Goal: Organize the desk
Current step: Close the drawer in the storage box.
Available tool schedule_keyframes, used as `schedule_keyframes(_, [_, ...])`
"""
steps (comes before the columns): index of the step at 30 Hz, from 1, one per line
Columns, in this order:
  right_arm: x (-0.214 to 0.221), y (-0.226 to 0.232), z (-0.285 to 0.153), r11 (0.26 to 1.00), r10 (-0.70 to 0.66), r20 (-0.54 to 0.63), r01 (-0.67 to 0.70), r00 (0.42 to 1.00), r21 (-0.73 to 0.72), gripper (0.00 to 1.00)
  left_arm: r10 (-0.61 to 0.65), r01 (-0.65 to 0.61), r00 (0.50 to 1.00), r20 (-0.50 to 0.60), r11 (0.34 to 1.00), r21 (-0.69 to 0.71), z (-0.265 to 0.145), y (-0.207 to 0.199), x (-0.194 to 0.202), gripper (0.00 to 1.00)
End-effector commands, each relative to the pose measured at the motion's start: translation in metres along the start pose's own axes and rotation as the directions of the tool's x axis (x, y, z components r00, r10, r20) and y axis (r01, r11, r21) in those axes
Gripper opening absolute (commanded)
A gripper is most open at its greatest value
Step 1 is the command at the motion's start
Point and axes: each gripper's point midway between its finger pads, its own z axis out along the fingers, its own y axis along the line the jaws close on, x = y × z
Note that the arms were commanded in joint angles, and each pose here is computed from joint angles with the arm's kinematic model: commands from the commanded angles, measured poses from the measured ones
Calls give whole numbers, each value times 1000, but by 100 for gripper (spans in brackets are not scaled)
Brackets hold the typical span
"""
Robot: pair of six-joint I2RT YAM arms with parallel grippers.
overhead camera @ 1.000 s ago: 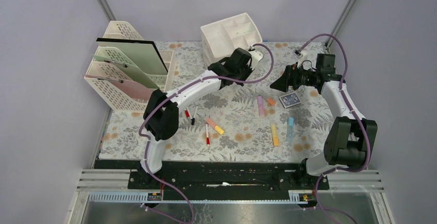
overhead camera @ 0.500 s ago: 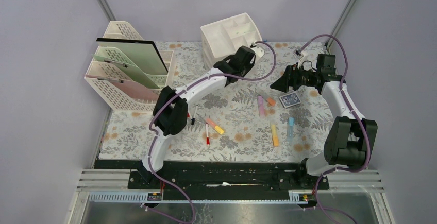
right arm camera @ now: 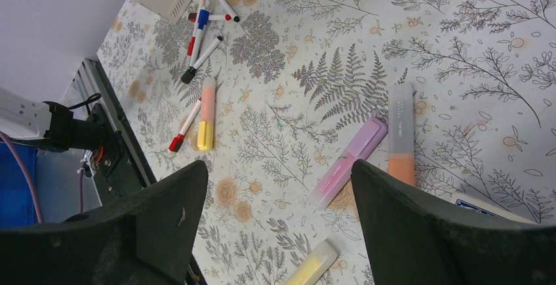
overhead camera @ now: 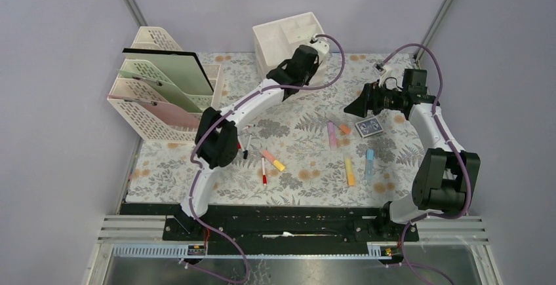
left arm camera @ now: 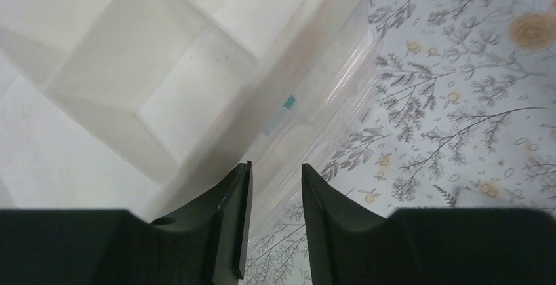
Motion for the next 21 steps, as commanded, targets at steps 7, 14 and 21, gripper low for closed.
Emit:
schedule_keyframes(7, [-9, 7, -5, 999, -39, 29, 39, 999, -9, 87, -301, 242, 907, 296, 945, 220, -102, 18, -108, 69])
schedule_keyframes(14, [-10, 7, -4, 999, -38, 29, 39, 999, -18, 87, -540, 445, 774, 331, 836, 322, -163, 73, -108, 99])
schedule_keyframes(21, [-11, 7, -3, 999, -29, 28, 30, 999, -29, 86, -850, 729, 491, 192, 521, 445, -171, 142, -79, 99])
